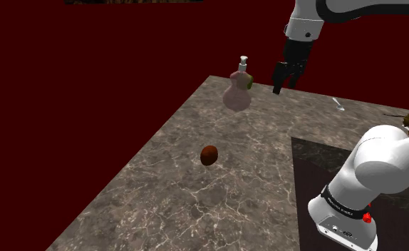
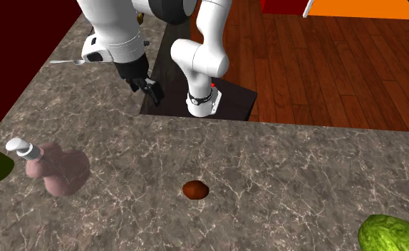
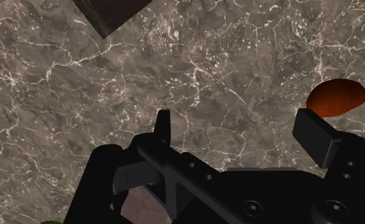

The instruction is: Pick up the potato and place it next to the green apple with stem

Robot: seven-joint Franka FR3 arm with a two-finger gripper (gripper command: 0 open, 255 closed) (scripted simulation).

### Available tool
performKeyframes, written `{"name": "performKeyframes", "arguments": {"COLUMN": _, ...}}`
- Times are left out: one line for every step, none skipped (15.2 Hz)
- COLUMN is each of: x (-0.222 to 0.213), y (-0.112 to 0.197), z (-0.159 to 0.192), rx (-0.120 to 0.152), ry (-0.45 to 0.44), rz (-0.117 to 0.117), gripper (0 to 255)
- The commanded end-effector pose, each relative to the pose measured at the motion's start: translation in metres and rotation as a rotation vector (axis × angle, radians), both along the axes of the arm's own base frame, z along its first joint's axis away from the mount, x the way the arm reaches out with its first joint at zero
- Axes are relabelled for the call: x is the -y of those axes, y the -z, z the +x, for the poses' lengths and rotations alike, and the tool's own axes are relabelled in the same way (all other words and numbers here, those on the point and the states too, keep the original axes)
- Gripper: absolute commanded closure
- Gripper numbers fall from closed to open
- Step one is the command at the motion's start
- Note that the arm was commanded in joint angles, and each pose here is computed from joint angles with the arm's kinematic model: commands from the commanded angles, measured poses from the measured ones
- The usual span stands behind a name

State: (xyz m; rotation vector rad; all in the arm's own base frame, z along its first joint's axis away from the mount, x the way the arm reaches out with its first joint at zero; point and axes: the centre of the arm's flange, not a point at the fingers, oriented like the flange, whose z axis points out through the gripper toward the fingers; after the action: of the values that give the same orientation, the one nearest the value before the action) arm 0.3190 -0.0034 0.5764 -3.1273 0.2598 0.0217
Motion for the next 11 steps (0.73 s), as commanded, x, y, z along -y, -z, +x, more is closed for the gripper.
{"name": "performKeyframes", "arguments": {"x": 0.0, "y": 0.0, "z": 0.0, "rx": 0.0, "ry": 0.0, "rz": 0.0, "gripper": 0}}
{"name": "performKeyframes", "arguments": {"x": -0.012, "y": 0.007, "z": 0.002, "rx": -0.001, "ry": 0.032, "rz": -0.007, "gripper": 0}}
{"name": "performKeyframes", "arguments": {"x": -0.024, "y": 0.014, "z": 0.003, "rx": -0.003, "ry": 0.064, "rz": -0.013, "gripper": 0}}
{"name": "performKeyframes", "arguments": {"x": -0.035, "y": 0.022, "z": 0.006, "rx": -0.004, "ry": 0.096, "rz": -0.02, "gripper": 0}}
{"name": "performKeyframes", "arguments": {"x": -0.047, "y": 0.029, "z": 0.008, "rx": -0.005, "ry": 0.128, "rz": -0.026, "gripper": 0}}
{"name": "performKeyframes", "arguments": {"x": -0.058, "y": 0.037, "z": 0.011, "rx": -0.006, "ry": 0.161, "rz": -0.033, "gripper": 0}}
{"name": "performKeyframes", "arguments": {"x": -0.07, "y": 0.044, "z": 0.015, "rx": -0.008, "ry": 0.193, "rz": -0.039, "gripper": 0}}
{"name": "performKeyframes", "arguments": {"x": -0.081, "y": 0.052, "z": 0.019, "rx": -0.009, "ry": 0.225, "rz": -0.046, "gripper": 0}}
{"name": "performKeyframes", "arguments": {"x": -0.092, "y": 0.06, "z": 0.023, "rx": -0.01, "ry": 0.257, "rz": -0.052, "gripper": 0}}
{"name": "performKeyframes", "arguments": {"x": -0.103, "y": 0.068, "z": 0.027, "rx": -0.012, "ry": 0.289, "rz": -0.059, "gripper": 0}}
{"name": "performKeyframes", "arguments": {"x": -0.113, "y": 0.075, "z": 0.032, "rx": -0.013, "ry": 0.321, "rz": -0.065, "gripper": 0}}
